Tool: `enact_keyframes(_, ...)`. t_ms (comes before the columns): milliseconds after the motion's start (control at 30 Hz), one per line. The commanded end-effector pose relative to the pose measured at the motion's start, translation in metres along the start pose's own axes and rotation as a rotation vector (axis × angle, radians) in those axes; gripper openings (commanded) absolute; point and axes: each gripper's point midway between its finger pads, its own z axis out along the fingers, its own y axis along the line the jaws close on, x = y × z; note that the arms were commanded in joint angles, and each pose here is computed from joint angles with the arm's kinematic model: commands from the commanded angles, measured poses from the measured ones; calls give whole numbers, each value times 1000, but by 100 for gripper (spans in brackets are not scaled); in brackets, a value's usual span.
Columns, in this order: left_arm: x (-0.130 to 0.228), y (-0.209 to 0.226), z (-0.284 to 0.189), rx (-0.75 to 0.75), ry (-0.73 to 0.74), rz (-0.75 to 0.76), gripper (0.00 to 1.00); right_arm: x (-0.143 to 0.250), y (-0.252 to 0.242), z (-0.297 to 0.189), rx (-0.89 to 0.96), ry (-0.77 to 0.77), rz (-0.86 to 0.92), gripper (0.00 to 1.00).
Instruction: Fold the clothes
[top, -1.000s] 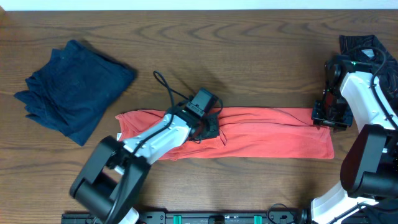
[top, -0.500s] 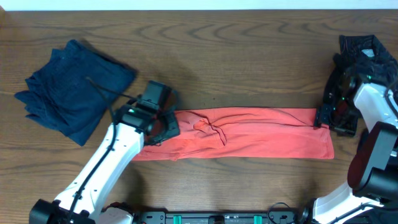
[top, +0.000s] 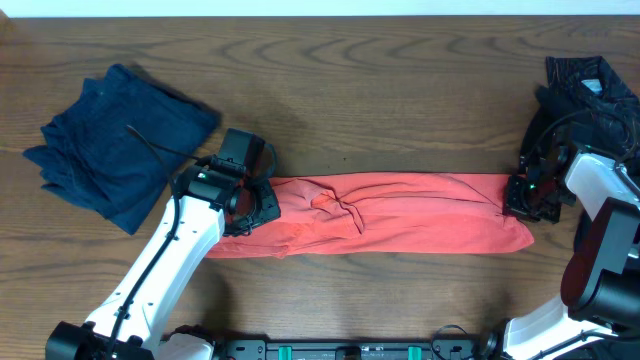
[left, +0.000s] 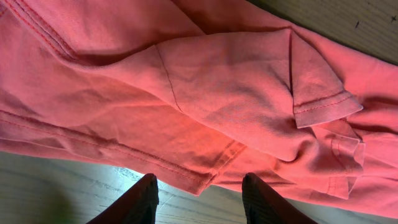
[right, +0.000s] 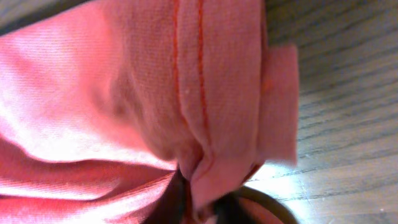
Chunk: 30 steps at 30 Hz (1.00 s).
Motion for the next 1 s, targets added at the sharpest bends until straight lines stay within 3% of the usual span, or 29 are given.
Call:
enact_keyframes(0,-3,3,-2,-9,-12,36,46,4,-8,2,15,29,25,1)
enact_keyframes(167,-4,15,-6,-27,-2,34,46,-22,-27,-42,84,-28,104,1)
enact_keyframes(300,-7,27,-7,-45,8,-10,46,-27,-12,-77,85,-37,30,1)
enact_keyframes(600,-10,33,-8,-49,7,-38,47,10,85,-79,99,53,-245,1)
enact_keyframes(967,-10,33,-8,-49,7,-38,47,58,207,-54,86,7,-464,1)
